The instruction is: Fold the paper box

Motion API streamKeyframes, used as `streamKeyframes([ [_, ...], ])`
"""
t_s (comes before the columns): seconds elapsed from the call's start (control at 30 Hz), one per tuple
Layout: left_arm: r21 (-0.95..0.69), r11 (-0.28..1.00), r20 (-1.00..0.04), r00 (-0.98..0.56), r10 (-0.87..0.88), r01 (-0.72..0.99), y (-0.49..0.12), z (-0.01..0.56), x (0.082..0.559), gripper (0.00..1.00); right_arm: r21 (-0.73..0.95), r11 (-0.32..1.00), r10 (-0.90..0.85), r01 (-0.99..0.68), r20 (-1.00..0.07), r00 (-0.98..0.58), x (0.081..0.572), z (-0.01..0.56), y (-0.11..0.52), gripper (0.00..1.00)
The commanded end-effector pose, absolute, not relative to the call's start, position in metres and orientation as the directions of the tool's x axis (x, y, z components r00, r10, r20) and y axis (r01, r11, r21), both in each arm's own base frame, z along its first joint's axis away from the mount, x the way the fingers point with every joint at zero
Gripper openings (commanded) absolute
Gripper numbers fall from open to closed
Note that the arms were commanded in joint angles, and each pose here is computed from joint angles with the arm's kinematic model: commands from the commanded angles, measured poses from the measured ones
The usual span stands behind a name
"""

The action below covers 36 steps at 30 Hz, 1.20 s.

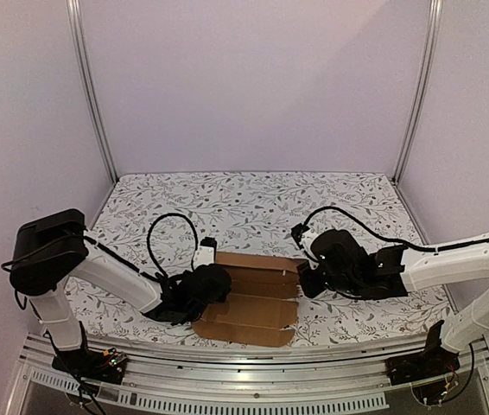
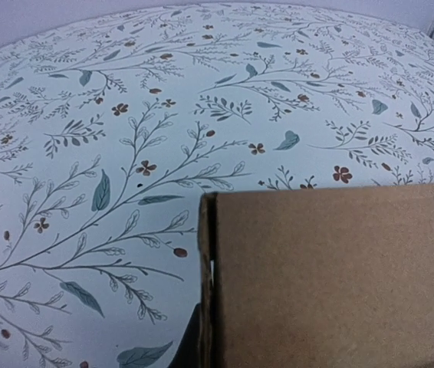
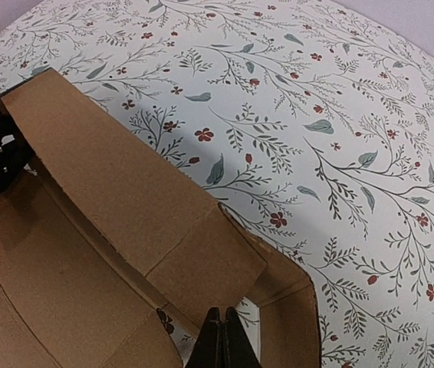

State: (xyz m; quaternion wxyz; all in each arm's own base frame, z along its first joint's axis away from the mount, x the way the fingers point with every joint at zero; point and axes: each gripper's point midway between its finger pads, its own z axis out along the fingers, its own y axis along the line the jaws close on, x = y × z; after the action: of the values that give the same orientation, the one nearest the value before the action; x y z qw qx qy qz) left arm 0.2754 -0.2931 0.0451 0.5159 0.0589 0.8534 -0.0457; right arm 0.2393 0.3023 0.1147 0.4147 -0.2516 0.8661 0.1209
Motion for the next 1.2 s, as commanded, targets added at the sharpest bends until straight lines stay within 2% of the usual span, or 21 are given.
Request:
streamKeyframes([
  [0.0, -0.024, 0.992, -0.873, -0.487, 0.04, 0.124, -0.295, 0.042, 0.265, 0.0, 0.01, 0.855, -0.323, -0.519, -0.772, -0.547, 0.245, 0.104, 0.302, 0.0],
  [0.4, -0.005, 0.991, -0.869, -0.491, 0.062, 0.134, -0.3, 0.037, 0.258, 0.0, 0.03, 0.845, -0.322, -0.534, -0.77, -0.552, 0.258, 0.099, 0.313, 0.0],
  [0.57, -0.01, 0.99, -0.866, -0.496, 0.06, 0.138, -0.302, 0.036, 0.258, 0.0, 0.105, 0.828, -0.286, -0.551, -0.766, -0.576, 0.256, 0.088, 0.33, 0.0],
  [1.17, -0.104, 0.981, -0.822, -0.569, 0.008, 0.163, -0.316, 0.028, 0.247, 0.0, 0.348, 0.793, -0.013, -0.5, -0.811, -0.585, 0.267, 0.106, 0.359, 0.0],
])
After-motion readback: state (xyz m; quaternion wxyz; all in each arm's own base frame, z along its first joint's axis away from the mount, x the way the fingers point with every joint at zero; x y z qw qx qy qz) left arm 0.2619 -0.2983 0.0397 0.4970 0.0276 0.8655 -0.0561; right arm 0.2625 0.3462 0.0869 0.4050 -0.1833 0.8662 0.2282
